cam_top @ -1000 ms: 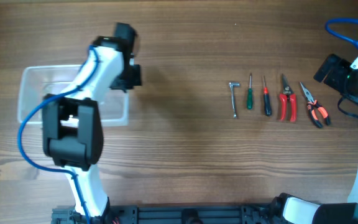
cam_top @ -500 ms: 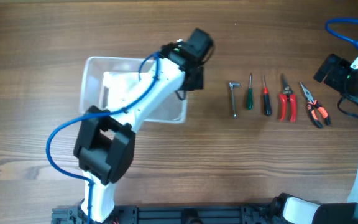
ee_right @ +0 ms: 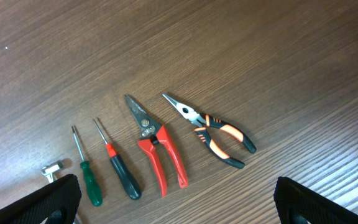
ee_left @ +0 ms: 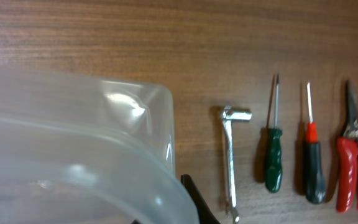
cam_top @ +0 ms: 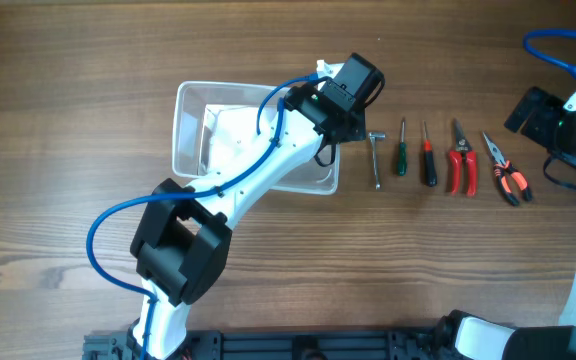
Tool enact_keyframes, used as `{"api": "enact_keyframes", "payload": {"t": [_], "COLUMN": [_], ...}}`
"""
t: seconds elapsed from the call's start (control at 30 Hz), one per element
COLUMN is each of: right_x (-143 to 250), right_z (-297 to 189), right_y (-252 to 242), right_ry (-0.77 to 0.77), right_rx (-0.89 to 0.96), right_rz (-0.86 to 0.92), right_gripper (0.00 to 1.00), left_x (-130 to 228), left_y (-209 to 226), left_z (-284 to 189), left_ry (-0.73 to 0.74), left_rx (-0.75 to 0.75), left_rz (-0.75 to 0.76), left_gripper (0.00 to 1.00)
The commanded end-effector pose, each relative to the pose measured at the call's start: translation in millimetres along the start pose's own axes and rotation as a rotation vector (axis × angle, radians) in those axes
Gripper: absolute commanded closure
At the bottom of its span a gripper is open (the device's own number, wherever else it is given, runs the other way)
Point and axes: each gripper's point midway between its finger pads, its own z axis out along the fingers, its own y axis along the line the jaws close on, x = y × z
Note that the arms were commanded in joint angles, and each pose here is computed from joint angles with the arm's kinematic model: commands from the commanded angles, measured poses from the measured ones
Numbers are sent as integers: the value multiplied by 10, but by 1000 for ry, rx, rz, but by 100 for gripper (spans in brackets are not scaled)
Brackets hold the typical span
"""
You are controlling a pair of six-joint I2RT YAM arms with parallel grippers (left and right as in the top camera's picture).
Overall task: Pack container
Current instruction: 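Slide the clear container right with the left gripper toward the tools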
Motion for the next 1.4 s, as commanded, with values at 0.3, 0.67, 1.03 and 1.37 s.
{"api": "enact_keyframes", "payload": {"t": [0.3,0.67,1.03,1.37], "right_x": [-7,68,92,90], "right_z": [-21,-24,-25,-25], "right_y": [43,86,81,81], "right_ry": [11,44,54,53], "right_rx": [-26,-53,-51,-51], "right_rz": [0,1,0,0], "right_gripper": [0,0,0,0], "left_x": [162,267,281,198], "left_y": [-35,51,-44,-154], "left_z": [373,563,561,564], "left_ry": [69,101,119,96], "left_rx": [1,-36,12,57], "left_rz": [-123,-121,-124,-245], "left_gripper": [96,91,58,84]}}
